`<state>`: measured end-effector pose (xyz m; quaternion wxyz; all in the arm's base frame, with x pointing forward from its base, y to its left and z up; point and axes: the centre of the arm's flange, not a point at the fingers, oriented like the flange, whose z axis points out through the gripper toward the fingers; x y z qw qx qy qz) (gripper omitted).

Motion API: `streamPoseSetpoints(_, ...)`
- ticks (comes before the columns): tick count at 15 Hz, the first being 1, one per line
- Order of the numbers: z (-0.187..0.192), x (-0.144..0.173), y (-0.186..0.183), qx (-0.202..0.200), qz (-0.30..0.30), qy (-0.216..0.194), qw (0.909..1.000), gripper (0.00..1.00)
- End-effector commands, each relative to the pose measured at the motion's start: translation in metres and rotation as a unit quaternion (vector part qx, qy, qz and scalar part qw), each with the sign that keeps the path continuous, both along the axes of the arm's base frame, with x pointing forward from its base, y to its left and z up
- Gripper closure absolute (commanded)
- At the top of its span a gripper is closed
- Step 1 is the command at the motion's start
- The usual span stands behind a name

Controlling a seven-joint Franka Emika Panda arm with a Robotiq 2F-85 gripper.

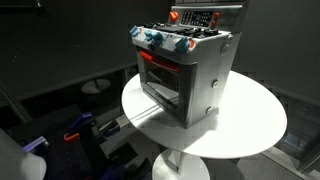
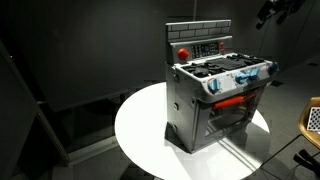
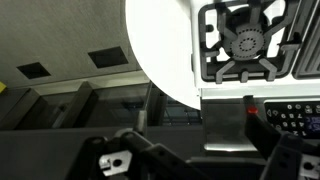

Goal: Press the orange button on the stove

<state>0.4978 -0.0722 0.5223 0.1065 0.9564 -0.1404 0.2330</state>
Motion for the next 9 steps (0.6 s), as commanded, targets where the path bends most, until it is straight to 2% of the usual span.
streamPoseSetpoints(1,-0.012,0.038,-0.012,-0.007,-0.019,-0.001,0.9998,0.00)
streamPoseSetpoints(9,-0.047,0.080,-0.008,0.014,-0.022,0.024,0.9994,0.00)
